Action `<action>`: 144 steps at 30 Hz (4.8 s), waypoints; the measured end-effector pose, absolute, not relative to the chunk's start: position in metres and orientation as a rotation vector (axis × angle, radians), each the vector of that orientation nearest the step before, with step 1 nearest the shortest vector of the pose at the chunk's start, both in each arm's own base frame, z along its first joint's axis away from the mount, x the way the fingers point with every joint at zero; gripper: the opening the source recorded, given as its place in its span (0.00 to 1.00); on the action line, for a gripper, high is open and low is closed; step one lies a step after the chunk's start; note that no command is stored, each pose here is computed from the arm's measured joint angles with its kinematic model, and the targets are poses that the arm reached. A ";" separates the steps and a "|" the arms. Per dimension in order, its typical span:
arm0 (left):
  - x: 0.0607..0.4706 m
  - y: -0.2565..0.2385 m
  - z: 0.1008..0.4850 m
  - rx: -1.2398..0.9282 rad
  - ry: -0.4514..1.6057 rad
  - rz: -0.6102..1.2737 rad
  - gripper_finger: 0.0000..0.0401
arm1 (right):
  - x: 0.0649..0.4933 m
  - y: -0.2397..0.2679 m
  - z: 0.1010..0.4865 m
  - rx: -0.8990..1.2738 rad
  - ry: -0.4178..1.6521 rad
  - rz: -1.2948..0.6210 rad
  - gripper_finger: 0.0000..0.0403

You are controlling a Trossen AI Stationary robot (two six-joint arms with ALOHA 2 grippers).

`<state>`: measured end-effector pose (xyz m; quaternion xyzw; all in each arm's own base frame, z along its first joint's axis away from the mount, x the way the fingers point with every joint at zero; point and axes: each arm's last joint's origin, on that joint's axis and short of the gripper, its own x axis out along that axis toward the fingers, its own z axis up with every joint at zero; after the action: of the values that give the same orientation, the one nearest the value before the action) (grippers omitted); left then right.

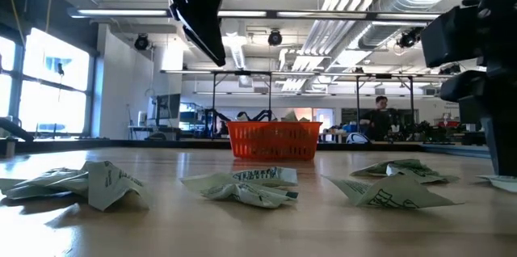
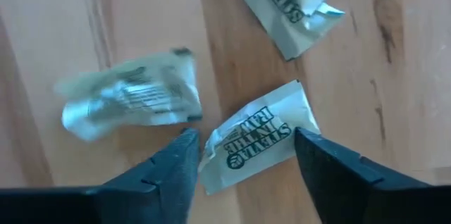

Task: Pick and place Stevia / Truvia into bins
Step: Put the stevia packet into the basket

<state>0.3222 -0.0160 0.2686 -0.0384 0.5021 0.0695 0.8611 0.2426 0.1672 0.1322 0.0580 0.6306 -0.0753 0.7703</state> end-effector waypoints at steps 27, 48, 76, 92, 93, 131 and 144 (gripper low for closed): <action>0.303 -0.015 0.252 -0.127 1.253 0.224 0.44 | 0.296 0.006 0.216 0.325 0.835 -0.430 0.04; 0.288 -0.046 0.252 -0.160 1.187 0.293 0.43 | 0.316 -0.074 0.214 0.756 0.680 -0.135 0.57; 0.275 -0.145 0.197 -0.975 1.279 0.526 0.44 | 0.286 0.034 0.189 0.617 1.102 -0.433 0.62; 0.291 -0.161 0.148 -1.034 1.272 0.678 0.44 | 0.286 0.042 0.189 0.597 1.099 -0.417 0.62; 0.292 -0.162 0.146 -1.034 1.275 0.677 0.44 | 0.286 0.042 0.189 0.593 1.098 -0.418 0.62; 0.344 0.014 0.263 -0.652 0.977 0.603 0.07 | 0.279 0.050 0.190 0.483 1.097 -0.471 0.62; 0.360 0.068 0.276 -0.501 0.756 0.513 0.39 | 0.266 0.067 0.193 0.512 1.083 -0.574 0.62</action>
<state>0.3597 0.0680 0.2762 -0.2392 0.3610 0.2450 0.8675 0.2661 0.0673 0.1930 0.2374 0.5027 -0.2662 0.7874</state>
